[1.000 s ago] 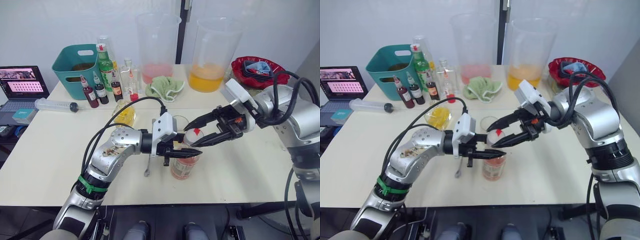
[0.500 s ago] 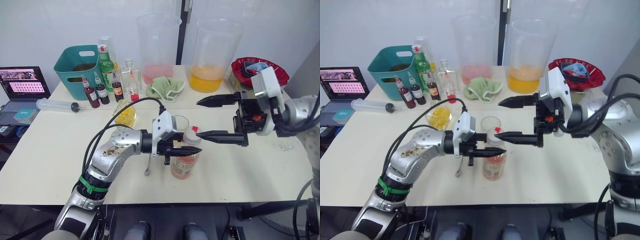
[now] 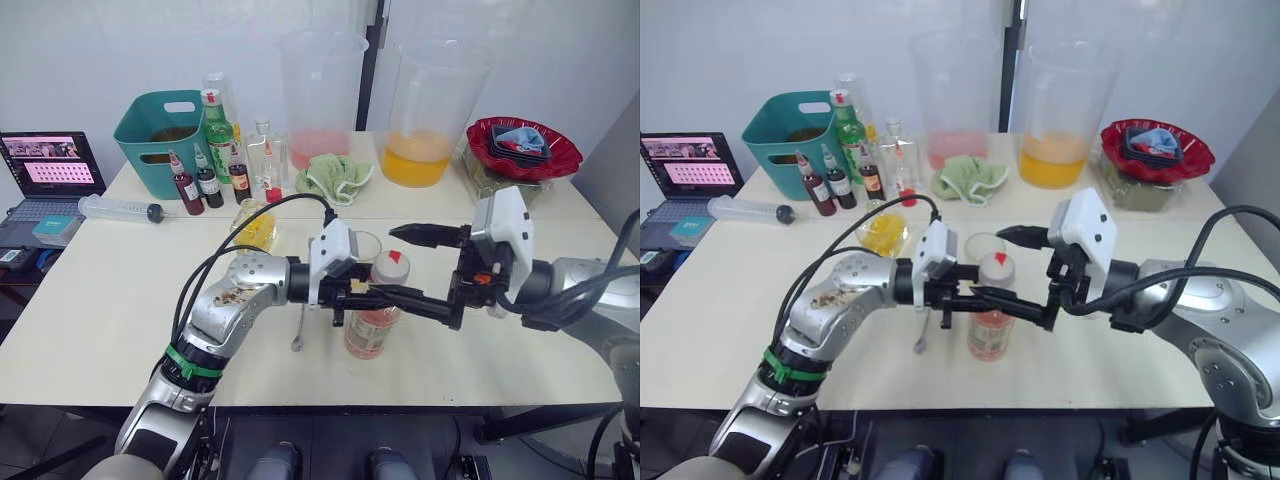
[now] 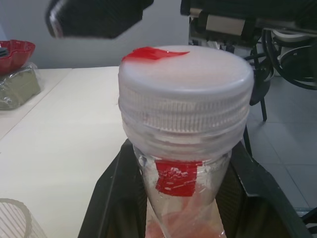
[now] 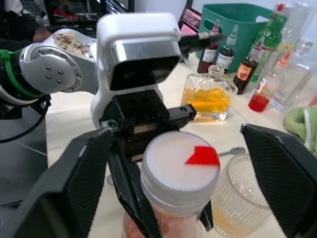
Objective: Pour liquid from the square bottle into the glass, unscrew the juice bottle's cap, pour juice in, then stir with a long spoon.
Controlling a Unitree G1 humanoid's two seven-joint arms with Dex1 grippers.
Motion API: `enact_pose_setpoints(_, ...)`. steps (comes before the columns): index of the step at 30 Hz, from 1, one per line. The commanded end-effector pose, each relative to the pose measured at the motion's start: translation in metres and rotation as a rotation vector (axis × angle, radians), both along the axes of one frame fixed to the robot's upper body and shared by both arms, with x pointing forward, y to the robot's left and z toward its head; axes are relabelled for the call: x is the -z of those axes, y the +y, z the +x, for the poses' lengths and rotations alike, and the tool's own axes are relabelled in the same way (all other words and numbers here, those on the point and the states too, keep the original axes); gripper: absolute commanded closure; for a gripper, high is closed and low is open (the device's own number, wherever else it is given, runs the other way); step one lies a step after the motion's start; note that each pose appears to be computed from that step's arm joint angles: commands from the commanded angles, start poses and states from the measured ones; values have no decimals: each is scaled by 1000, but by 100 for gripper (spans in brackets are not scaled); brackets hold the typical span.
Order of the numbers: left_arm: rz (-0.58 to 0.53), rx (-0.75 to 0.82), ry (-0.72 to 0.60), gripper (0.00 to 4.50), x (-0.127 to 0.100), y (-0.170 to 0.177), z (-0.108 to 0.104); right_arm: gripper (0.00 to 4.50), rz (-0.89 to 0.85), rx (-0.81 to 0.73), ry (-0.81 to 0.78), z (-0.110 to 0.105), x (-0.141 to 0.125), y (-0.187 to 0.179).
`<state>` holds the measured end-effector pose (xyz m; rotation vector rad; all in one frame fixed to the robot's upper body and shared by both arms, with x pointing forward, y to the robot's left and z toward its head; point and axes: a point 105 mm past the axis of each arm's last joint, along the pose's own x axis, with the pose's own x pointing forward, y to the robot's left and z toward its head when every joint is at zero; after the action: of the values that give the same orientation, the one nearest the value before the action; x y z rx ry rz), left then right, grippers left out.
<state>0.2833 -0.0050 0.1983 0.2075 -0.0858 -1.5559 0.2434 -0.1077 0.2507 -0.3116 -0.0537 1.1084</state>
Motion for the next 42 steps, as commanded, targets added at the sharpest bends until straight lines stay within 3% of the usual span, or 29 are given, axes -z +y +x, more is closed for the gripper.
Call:
enact_pose_setpoints(1,55,2,49,313,18,-3,2,148,41,-23,-35,-6,-8,2)
enact_pose_setpoints(5,59,-20,39,313,19,0,4,281,46,-53,-4,-8,-4,3)
enact_pose_setpoints(11,64,-54,35,313,18,7,1,285,-13,-198,20,-4,1,5)
enact_pose_setpoints(20,85,-118,27,313,18,19,0,285,-183,-567,21,13,5,8)
enact_pose_setpoints(25,102,-130,19,313,20,24,-2,285,-235,-716,51,24,-5,13)
enact_pose_setpoints(27,102,-131,19,313,20,23,-2,183,-239,-739,46,25,-10,14)
enact_pose_setpoints(32,98,-132,22,313,20,20,0,19,-226,-723,63,22,-25,4)
enact_pose_setpoints(42,95,-109,25,313,24,15,2,6,-50,-404,0,4,-32,-9)
